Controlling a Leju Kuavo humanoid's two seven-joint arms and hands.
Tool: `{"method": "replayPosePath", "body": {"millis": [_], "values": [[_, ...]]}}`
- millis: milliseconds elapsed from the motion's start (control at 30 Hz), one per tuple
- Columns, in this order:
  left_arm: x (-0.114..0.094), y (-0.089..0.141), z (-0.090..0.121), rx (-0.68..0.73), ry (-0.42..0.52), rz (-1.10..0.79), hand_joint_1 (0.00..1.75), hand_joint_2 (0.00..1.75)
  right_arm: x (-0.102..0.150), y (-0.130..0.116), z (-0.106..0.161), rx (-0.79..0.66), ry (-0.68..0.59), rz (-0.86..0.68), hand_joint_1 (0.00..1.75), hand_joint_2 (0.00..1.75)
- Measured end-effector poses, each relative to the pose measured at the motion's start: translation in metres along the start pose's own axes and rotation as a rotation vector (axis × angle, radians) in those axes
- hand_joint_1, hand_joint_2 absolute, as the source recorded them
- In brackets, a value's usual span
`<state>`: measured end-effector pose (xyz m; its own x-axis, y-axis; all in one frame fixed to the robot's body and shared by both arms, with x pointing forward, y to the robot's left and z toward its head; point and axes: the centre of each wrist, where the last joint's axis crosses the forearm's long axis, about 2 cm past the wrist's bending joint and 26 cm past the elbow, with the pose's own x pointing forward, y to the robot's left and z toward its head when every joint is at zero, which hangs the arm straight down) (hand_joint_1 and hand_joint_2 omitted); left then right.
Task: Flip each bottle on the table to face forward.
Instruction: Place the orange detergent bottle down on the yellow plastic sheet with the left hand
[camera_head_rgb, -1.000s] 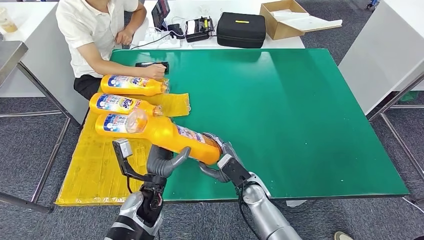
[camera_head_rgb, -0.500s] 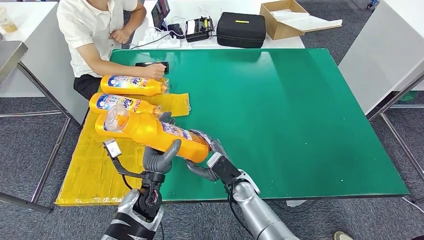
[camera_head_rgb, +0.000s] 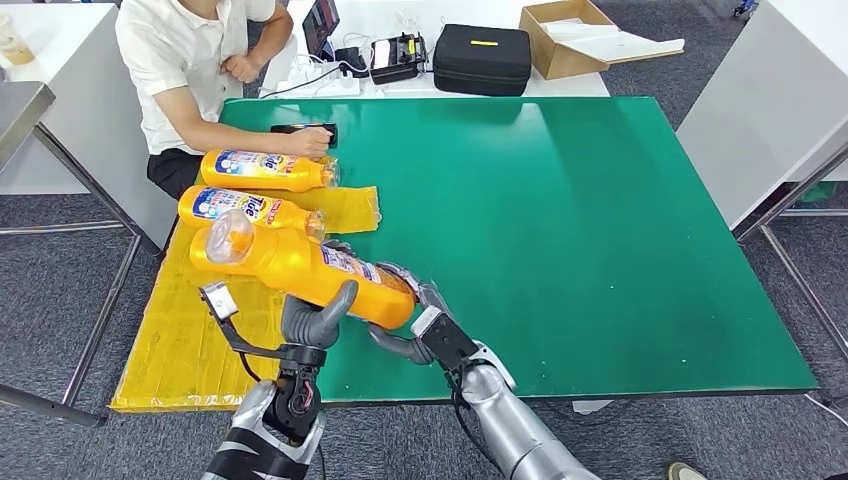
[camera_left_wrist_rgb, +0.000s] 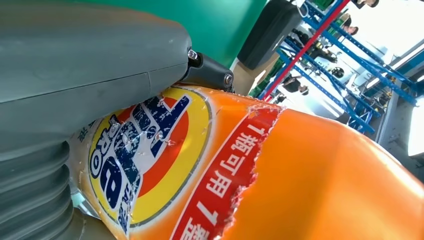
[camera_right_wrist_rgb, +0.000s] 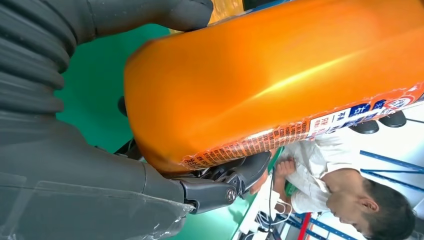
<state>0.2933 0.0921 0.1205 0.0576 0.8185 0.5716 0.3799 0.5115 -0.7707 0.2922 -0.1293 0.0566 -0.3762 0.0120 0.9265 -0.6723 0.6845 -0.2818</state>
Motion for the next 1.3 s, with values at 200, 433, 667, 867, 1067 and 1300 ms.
{"method": "replayPosePath", "body": {"millis": [200,433,667,867,1067,1300], "values": [[0.005,-0.001,-0.001,0.014,-0.033,-0.101,1.75,1.75,-0.006,0.009,0.008,-0.006,0.031,-0.020,0.00,1.75],[0.022,-0.004,-0.007,-0.003,-0.070,-0.624,1.75,1.75,-0.019,0.030,0.041,-0.071,0.161,0.026,0.00,1.75],[0.037,-0.002,-0.005,0.000,-0.103,-0.764,1.75,1.75,-0.020,0.031,0.054,-0.135,0.210,0.104,0.00,1.75],[0.051,0.006,0.007,0.040,-0.025,-1.073,1.75,1.75,-0.003,0.017,0.055,-0.223,0.198,0.259,0.00,1.75],[0.057,0.012,0.011,0.093,0.072,-1.388,1.75,1.75,0.007,0.001,0.057,-0.295,0.159,0.309,0.00,1.75],[0.061,0.037,0.014,0.101,0.245,-1.747,1.75,1.75,0.010,-0.009,0.059,-0.325,0.114,0.274,0.00,1.75]]}}
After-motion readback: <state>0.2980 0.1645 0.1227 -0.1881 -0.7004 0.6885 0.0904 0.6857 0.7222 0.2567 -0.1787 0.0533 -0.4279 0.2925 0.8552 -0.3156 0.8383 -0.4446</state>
